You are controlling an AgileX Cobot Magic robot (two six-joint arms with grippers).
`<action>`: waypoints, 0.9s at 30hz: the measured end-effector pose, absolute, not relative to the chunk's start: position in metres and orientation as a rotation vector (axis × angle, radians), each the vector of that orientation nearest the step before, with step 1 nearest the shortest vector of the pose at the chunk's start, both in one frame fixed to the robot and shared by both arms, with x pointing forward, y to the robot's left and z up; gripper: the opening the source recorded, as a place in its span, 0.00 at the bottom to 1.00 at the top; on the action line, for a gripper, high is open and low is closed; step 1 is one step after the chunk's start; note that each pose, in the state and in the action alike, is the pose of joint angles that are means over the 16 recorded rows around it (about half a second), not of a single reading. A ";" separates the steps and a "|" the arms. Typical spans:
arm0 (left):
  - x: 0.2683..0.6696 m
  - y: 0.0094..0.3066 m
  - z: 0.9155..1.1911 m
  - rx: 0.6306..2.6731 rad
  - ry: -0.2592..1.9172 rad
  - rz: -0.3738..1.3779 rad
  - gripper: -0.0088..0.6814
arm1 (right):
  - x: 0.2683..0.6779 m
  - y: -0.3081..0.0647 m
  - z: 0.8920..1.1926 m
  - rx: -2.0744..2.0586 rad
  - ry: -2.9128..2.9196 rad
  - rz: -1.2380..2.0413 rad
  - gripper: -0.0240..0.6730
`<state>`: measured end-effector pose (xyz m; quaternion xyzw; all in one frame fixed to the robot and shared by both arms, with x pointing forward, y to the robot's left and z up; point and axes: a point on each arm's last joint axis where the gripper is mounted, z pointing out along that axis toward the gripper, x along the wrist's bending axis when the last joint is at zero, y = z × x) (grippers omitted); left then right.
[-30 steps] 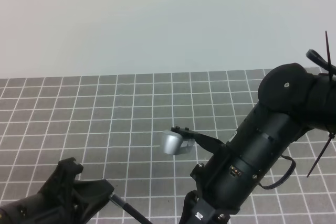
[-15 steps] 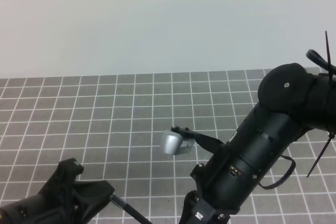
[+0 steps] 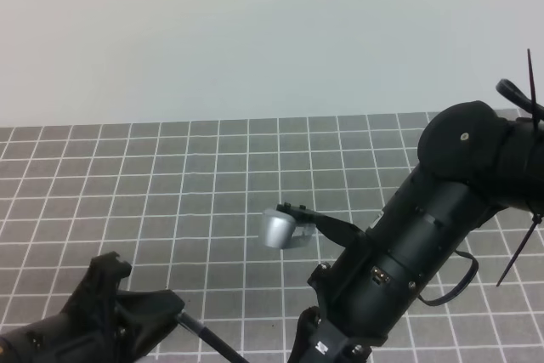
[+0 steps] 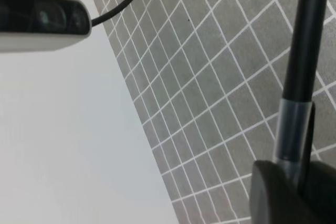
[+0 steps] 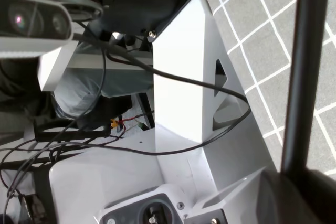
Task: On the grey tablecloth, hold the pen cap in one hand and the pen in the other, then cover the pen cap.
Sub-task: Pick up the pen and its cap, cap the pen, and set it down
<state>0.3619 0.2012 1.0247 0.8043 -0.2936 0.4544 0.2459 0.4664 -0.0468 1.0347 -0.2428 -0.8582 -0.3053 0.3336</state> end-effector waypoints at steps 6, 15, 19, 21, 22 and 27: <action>0.364 0.203 1.026 2.211 -0.692 1.240 0.36 | 0.468 -0.047 1.033 -0.645 -2.261 -0.792 0.13; 0.374 0.209 1.031 2.223 -0.369 1.295 0.54 | 0.477 -0.054 1.029 -0.716 -2.314 -0.790 0.13; 0.379 0.214 1.035 2.208 -0.171 1.331 0.45 | 0.490 -0.063 1.027 -0.813 -2.335 -0.813 0.13; 0.382 0.217 1.036 2.190 -0.041 1.332 0.38 | 0.498 -0.069 1.026 -0.877 -2.343 -0.832 0.13; 0.383 0.219 1.036 2.179 0.028 1.328 0.34 | 0.503 -0.072 1.025 -0.916 -2.348 -0.846 0.13; 0.389 0.227 1.036 2.124 0.366 1.283 0.15 | 0.528 -0.088 1.022 -1.155 -2.353 -0.926 0.13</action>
